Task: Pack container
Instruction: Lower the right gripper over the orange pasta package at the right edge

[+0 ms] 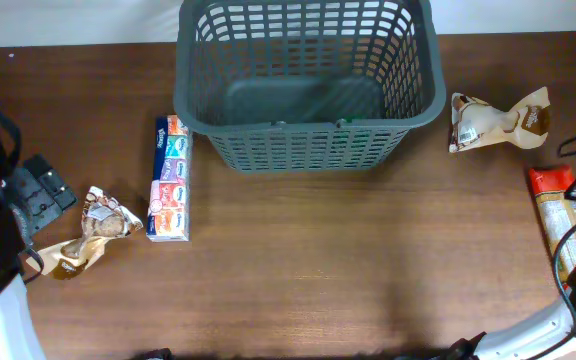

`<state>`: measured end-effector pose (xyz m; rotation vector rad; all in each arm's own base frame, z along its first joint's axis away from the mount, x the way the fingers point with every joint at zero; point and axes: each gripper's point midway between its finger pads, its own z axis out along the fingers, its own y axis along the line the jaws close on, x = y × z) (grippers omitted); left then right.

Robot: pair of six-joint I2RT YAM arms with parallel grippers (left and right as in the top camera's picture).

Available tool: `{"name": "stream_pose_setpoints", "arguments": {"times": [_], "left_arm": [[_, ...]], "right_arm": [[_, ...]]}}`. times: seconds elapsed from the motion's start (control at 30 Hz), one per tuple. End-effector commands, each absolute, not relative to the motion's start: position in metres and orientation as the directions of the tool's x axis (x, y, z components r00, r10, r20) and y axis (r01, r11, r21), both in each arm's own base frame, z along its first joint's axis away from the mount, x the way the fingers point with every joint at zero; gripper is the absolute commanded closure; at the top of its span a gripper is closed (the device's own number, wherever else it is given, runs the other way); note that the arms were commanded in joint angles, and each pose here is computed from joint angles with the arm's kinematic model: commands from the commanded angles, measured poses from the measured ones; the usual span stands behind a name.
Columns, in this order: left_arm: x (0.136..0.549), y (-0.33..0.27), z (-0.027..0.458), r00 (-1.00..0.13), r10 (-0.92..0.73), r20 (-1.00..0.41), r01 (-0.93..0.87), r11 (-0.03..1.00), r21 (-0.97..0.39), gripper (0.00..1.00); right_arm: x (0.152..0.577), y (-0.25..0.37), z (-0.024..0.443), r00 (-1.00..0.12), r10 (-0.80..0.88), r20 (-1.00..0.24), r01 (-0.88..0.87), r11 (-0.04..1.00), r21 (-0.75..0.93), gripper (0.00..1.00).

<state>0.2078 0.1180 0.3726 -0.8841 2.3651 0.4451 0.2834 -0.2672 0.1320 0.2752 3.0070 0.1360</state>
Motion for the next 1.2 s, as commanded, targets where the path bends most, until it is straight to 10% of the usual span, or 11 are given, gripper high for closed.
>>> {"name": "stream_pose_setpoints", "arguments": {"times": [0.0, 1.17], "left_arm": [[0.205, 0.119, 0.376, -0.619, -0.481, -0.621, -0.676, 0.729, 0.109, 0.01], [0.205, 0.119, 0.376, -0.619, -0.481, -0.621, -0.676, 0.729, 0.109, 0.01]], "right_arm": [[0.261, -0.274, 0.111, -0.968, 0.250, 0.005, 0.250, 0.968, 0.026, 0.01], [0.254, -0.274, 0.039, -0.958, 0.213, 0.194, 0.229, 0.971, 0.067, 0.01]]}}
